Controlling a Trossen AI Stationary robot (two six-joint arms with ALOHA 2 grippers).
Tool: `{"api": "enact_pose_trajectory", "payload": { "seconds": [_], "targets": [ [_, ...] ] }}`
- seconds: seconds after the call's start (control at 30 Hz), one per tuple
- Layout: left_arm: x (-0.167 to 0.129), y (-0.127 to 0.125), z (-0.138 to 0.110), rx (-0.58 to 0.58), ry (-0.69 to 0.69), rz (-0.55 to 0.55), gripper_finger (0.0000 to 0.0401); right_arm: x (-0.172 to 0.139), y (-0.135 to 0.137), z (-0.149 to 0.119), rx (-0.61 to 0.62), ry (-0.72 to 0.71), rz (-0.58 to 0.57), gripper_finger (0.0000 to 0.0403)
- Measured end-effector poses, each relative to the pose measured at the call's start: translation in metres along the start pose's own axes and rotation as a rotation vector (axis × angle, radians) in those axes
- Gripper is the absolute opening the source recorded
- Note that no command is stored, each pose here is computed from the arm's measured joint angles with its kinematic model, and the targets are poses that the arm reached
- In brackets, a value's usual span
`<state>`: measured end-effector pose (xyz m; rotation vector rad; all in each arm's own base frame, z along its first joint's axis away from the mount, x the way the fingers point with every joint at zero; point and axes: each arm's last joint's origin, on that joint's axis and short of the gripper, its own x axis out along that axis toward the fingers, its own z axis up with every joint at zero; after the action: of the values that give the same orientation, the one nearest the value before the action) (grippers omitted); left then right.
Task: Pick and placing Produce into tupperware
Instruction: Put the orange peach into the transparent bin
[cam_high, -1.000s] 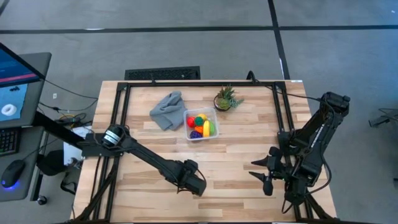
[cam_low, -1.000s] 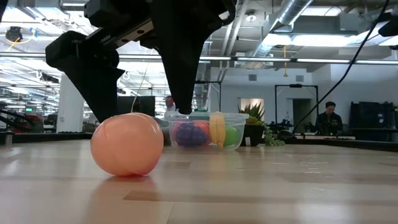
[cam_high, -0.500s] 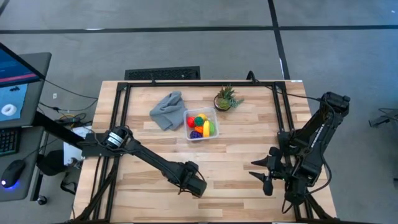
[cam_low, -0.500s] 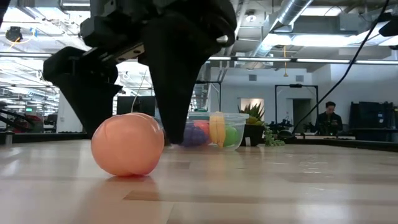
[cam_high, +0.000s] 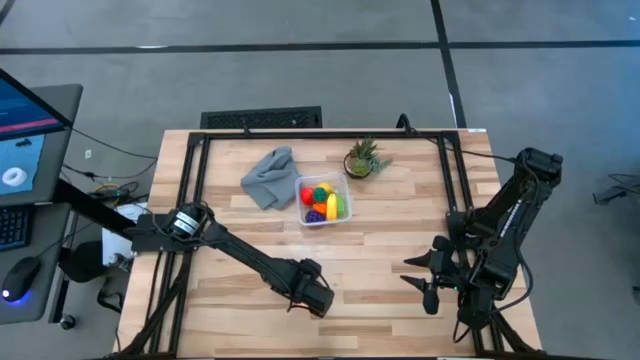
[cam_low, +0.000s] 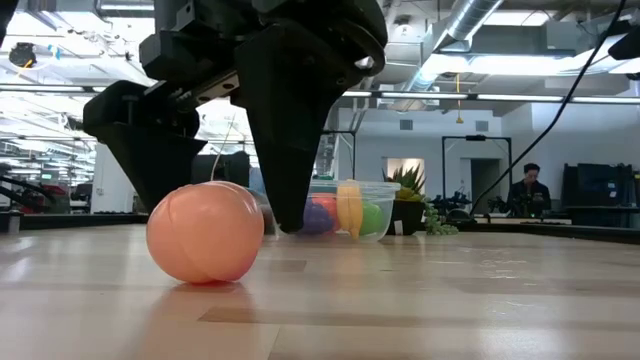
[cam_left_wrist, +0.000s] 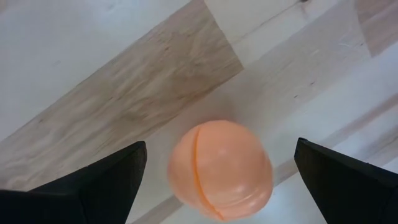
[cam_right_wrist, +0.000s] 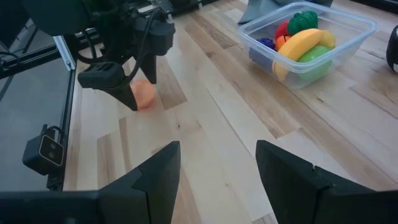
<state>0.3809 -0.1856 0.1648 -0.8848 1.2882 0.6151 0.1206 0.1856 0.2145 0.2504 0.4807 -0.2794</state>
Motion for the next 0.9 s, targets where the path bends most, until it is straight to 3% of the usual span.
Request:
{"api": "enact_pose_trajectory", "payload": {
  "seconds": [0.9],
  "targets": [
    [0.0,0.001,0.001,0.017,-0.009,0.01,0.0396,0.0,0.0,0.0,-0.001,0.0,0.0,0.0234]
  ]
}}
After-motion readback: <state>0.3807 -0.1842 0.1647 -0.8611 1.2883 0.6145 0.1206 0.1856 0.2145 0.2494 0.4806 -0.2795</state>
